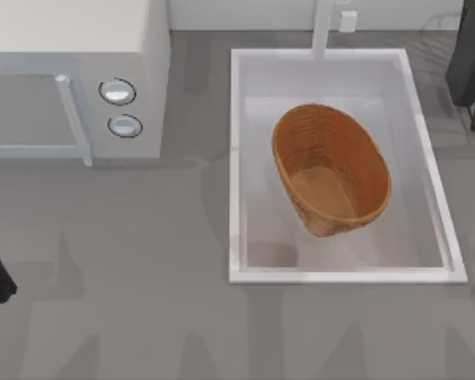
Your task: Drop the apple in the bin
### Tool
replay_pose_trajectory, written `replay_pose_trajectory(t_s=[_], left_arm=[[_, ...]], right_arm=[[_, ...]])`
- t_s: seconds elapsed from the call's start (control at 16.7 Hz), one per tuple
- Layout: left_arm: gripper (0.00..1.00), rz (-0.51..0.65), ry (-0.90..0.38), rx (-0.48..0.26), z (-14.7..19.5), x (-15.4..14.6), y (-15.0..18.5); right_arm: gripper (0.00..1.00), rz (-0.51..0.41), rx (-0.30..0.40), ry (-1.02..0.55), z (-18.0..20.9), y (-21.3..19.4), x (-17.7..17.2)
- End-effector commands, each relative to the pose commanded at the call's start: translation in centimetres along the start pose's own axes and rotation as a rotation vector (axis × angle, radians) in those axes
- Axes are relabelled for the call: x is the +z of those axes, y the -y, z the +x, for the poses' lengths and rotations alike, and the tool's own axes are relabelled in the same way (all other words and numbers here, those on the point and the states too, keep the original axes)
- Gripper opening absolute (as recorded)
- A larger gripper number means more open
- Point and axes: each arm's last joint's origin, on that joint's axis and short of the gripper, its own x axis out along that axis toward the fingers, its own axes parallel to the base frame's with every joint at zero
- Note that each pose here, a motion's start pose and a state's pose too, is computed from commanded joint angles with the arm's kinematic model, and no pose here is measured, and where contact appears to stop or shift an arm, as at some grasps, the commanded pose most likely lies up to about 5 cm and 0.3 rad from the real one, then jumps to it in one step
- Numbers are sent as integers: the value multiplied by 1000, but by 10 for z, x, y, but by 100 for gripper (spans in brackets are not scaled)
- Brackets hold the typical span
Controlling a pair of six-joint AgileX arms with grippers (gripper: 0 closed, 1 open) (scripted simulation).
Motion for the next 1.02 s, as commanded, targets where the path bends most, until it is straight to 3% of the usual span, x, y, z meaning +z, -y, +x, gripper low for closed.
replay_pose_trajectory(t_s=[0.24,0.54,0.78,1.02], left_arm=[[100,0,0,0,0,0,0],[100,0,0,0,0,0,0],[100,0,0,0,0,0,0],[100,0,0,0,0,0,0]], right_arm=[[100,-76,-38,-346,21,-14,13],[100,-319,-114,-796,62,-47,11],[100,-547,-177,-1010,90,-78,4],[100,-729,-224,-1122,110,-103,-8]])
